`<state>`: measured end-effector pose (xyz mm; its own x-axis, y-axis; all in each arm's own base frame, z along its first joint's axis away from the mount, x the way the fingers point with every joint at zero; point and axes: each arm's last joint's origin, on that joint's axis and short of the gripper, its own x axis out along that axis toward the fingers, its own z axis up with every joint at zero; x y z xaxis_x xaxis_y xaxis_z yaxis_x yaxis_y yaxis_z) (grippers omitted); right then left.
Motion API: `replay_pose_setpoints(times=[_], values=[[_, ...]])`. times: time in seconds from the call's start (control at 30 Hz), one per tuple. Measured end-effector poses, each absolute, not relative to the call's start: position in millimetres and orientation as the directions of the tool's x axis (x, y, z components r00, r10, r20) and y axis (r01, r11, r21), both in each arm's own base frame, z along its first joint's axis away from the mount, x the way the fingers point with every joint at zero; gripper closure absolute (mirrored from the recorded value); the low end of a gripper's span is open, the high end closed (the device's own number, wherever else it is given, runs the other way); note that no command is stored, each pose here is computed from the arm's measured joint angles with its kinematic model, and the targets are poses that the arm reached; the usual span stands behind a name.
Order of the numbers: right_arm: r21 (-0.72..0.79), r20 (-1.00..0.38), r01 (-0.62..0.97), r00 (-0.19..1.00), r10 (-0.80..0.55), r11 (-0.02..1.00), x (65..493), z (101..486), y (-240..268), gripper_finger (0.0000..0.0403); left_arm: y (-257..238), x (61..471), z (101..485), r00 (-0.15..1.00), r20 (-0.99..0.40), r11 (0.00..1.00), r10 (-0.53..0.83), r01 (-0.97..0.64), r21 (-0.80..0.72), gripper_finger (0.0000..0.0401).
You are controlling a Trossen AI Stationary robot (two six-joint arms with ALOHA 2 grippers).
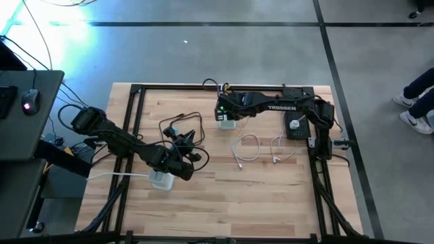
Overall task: Insert USB
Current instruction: Insert the white charger cable into the light green outlet extension
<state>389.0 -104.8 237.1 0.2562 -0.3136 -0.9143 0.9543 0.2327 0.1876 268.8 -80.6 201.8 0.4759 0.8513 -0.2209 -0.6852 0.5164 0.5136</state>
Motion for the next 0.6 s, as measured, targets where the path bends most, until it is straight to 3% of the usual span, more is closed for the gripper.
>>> replay_pose_setpoints(times=[0.6], values=[[0.189,-0.923,0.964,0.240,-0.300,0.189,387.1,238.3,-105.3,0.0403,-80.5,268.8,201.7,0.476,-0.221,0.516,0.851,-0.685,0.514,0.0392]])
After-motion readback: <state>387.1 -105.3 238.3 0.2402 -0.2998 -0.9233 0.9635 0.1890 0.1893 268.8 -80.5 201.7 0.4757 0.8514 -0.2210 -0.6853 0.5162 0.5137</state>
